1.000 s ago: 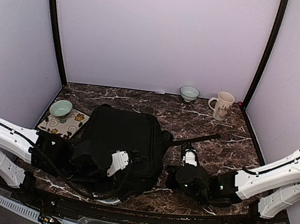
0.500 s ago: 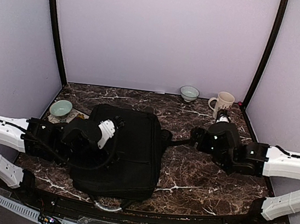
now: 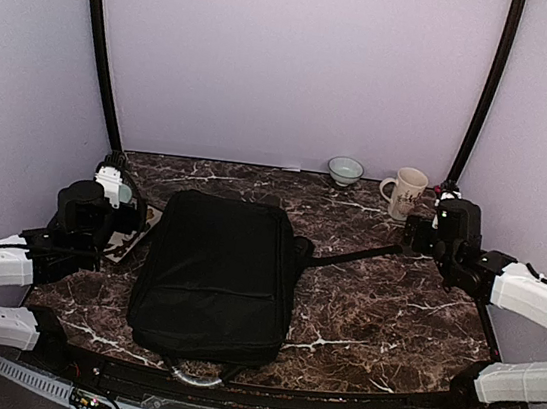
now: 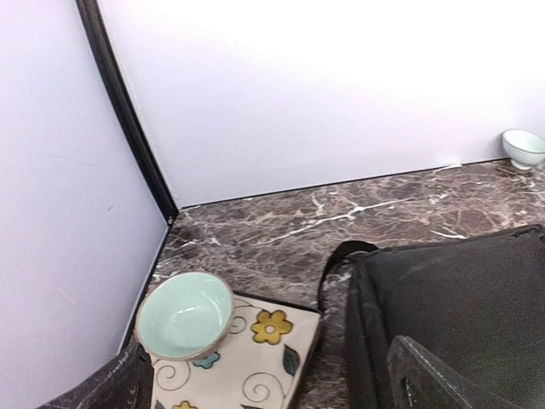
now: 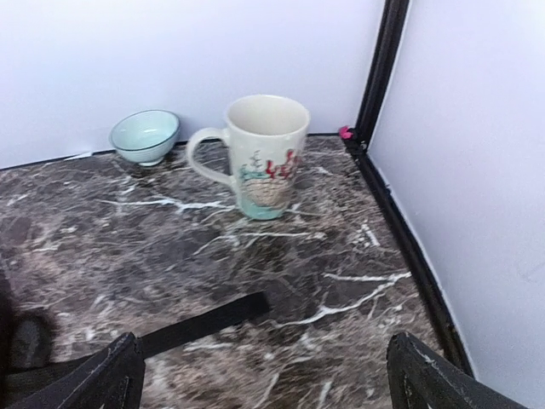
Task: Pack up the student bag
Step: Reset both arms
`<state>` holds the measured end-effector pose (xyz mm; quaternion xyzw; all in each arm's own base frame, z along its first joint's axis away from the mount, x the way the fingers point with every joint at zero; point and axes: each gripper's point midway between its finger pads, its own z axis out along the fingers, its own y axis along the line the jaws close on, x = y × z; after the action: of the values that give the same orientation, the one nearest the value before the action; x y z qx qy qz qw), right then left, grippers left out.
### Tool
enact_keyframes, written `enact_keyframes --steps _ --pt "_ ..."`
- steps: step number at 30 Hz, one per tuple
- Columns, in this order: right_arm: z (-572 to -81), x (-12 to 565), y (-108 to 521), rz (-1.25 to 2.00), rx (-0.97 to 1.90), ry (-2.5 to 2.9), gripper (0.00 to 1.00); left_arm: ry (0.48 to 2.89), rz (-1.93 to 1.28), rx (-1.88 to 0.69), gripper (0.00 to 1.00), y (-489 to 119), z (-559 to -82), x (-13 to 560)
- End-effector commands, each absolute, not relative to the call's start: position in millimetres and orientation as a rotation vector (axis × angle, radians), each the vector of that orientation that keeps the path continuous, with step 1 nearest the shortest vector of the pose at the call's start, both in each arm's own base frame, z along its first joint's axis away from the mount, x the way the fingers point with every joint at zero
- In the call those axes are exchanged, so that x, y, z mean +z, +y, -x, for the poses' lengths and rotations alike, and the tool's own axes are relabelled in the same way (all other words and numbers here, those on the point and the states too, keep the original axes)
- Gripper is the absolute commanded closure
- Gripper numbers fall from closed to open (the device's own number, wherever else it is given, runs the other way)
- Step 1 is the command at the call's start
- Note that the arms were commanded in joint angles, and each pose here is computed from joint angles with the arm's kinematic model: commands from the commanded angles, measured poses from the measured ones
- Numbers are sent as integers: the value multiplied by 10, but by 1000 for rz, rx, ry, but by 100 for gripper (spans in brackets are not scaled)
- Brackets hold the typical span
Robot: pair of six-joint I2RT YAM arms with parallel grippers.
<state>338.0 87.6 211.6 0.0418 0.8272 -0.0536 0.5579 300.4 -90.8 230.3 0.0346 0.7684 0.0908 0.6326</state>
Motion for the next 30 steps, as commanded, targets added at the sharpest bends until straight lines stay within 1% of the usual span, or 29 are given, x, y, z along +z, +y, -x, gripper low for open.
enact_keyframes --steps 1,4,7,11,12,13,15,16,18,20,21,23,24,25,26,27,28,30 --pt "-3541 2048 593 -27 -136 1853 0 1629 61 317 1 -459 -3198 2456" --pt "-3532 1833 304 -36 -219 1828 0 1715 146 365 1 -138 -3385 2128" --pt "-3427 1637 -50 -124 -330 1785 0 1791 198 377 1 107 -3535 1748" --pt "-3271 1578 -188 -185 -255 1634 0 1796 59 365 1 80 -3694 1380" --pt "-3249 1709 -200 -196 -233 1550 0 1770 31 351 1 63 -3737 1372" --pt "-3247 1725 -204 -203 -230 1529 0 1803 25 337 1 49 -3796 1319" --pt "-3284 1757 -200 -206 -204 1501 0 1756 -9 248 1 -28 -3852 1378" --pt "-3320 1764 -216 -204 -209 1497 0 1741 -30 247 1 -28 -3871 1389" --pt "-3370 1734 -261 -207 -218 1513 0 1684 -53 209 1 -25 -3894 1391" --pt "-3426 1681 -251 -169 -178 1511 0 1759 -15 149 1 74 -3899 1250" --pt "-3480 1568 -264 -172 -184 1535 0 1743 -18 120 1 79 -3881 1221" --pt "-3605 1597 -329 -207 -211 1520 0 1678 -42 108 1 50 -3834 1281" --pt "-3664 1448 -367 -234 -186 1604 0 1723 -39 94 1 44 -3841 1216" --pt "-3688 1425 -403 -236 -184 1606 0 1725 -41 100 2 52 -3838 1200" --pt "-3685 1494 -415 -239 -176 1572 0 1686 -45 109 1 55 -3834 1258" --pt "-3694 1409 -422 -244 -180 1619 0 1714 -36 104 1 59 -3842 1213" --pt "-3692 1444 -424 -243 -179 1604 0 1724 -33 100 1 57 -3840 1209" --pt "-3684 1446 -426 -242 -181 1594 0 1691 -38 110 1 64 -3837 1256"
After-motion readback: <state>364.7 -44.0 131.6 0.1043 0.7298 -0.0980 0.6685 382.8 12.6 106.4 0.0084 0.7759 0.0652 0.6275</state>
